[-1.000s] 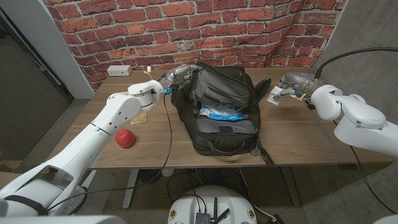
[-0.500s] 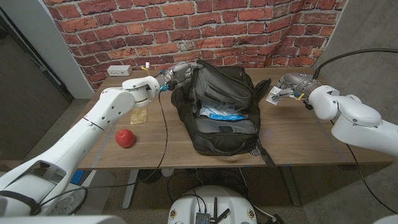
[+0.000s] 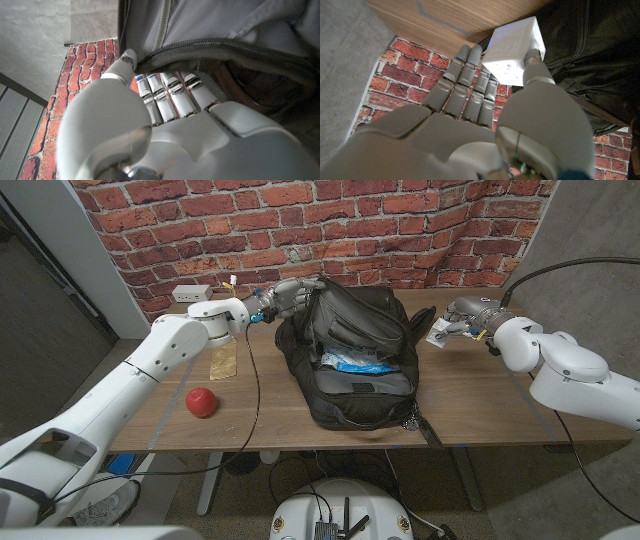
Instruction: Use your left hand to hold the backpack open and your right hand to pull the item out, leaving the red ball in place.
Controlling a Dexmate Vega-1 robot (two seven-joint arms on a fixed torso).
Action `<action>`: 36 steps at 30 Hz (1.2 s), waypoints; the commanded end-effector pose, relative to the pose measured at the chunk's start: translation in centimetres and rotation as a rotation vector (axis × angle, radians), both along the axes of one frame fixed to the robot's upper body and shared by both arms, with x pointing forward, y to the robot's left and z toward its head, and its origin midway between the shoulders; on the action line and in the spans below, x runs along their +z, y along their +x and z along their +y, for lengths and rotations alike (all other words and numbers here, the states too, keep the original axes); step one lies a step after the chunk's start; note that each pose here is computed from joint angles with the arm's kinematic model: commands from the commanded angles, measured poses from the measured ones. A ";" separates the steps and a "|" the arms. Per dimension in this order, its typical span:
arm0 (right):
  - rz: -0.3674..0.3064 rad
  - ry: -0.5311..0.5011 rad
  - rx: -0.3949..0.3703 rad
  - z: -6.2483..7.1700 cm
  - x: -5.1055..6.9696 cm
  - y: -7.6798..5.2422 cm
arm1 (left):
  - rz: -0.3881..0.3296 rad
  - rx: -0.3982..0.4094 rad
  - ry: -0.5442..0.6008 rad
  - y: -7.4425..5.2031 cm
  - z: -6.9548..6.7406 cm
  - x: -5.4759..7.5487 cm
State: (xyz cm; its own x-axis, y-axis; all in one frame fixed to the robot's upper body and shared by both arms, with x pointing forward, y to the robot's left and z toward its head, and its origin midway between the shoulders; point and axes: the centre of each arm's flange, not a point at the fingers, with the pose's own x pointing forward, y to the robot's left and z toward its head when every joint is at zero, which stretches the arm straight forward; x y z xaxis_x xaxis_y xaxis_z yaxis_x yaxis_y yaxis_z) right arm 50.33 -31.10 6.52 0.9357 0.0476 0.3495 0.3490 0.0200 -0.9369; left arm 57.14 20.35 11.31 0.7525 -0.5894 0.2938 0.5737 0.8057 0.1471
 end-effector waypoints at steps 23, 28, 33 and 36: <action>0.003 -0.004 -0.015 0.2 0.0 0.0 | -0.105 -0.094 0.014 0.1 2.3 0.6; 0.008 -0.008 -0.018 -0.1 -0.1 0.3 | -0.132 -0.068 0.011 0.2 2.4 0.7; 0.005 -0.006 -0.024 -0.6 -0.2 0.5 | -0.161 -0.030 -0.012 0.2 2.7 0.6; 0.006 -0.009 -0.023 -0.9 -0.2 0.7 | -0.173 -0.004 -0.016 0.2 3.0 0.5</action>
State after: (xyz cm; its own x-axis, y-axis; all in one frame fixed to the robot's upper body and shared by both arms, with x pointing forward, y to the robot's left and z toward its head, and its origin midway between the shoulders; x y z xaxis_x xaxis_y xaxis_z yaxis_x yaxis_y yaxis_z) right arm 50.44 -30.98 6.47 0.9376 0.0347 0.3459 0.3458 0.0094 -0.9383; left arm 57.29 22.58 11.71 0.6720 -0.6449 0.3641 0.6120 0.7604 0.2172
